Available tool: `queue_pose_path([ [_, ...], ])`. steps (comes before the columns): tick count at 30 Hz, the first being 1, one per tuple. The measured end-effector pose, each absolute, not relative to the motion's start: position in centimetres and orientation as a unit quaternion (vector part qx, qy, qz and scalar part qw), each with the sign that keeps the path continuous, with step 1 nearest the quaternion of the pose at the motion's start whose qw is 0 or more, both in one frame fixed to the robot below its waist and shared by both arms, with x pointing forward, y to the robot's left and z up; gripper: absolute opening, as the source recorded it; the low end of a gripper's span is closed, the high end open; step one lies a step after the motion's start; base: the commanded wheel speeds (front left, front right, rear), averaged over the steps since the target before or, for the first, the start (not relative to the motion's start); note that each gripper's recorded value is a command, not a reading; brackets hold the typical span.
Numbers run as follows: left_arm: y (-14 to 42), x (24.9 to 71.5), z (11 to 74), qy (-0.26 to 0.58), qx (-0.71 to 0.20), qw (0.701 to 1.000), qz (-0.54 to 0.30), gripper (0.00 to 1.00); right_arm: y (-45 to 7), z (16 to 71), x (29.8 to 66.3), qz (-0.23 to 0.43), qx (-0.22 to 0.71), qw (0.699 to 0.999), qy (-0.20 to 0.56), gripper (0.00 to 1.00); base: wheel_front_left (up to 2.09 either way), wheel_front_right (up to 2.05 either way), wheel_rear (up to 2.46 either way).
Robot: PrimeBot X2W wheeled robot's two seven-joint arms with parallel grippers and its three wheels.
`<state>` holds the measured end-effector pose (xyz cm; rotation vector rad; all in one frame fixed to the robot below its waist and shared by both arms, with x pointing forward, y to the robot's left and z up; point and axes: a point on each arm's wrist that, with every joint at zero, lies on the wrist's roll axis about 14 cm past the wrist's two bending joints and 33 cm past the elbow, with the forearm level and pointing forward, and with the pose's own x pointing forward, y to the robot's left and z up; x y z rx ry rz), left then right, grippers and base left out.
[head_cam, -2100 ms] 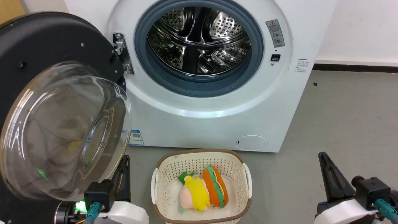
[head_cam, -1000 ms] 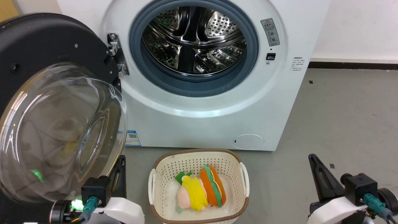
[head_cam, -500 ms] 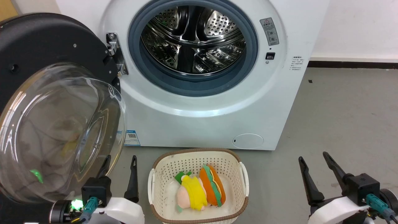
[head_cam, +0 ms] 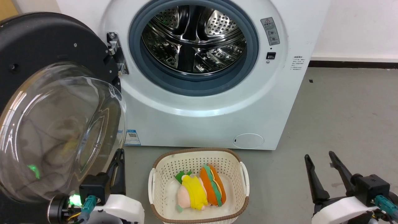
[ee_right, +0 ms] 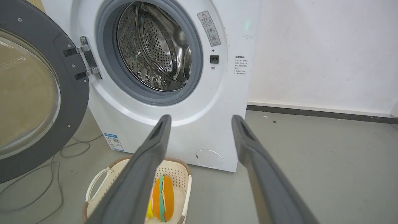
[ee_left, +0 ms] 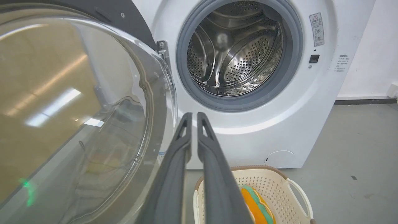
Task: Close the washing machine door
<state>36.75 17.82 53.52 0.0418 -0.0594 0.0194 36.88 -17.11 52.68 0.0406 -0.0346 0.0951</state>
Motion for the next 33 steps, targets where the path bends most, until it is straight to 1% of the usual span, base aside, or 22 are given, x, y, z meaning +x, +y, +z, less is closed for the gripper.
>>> queue_pose_path([
  [9, 18.3, 37.0, 56.4, -0.079, 0.026, 0.996, 0.014, 0.00, -16.9, 52.8, 37.1, 0.050, 0.029, 0.998, -0.024, 1.00, 0.00, 0.00, 0.00],
  [18, 22.0, 37.1, 62.5, -0.172, 0.025, 0.983, 0.053, 0.00, -16.3, 53.0, 38.3, 0.058, 0.052, 0.996, -0.033, 1.00, 0.00, 0.00, 0.00],
  [33, 27.9, 35.3, 69.3, -0.275, 0.041, 0.954, 0.114, 0.00, -14.0, 52.8, 40.3, 0.089, 0.065, 0.993, -0.037, 1.00, 0.00, 0.00, 0.00],
])
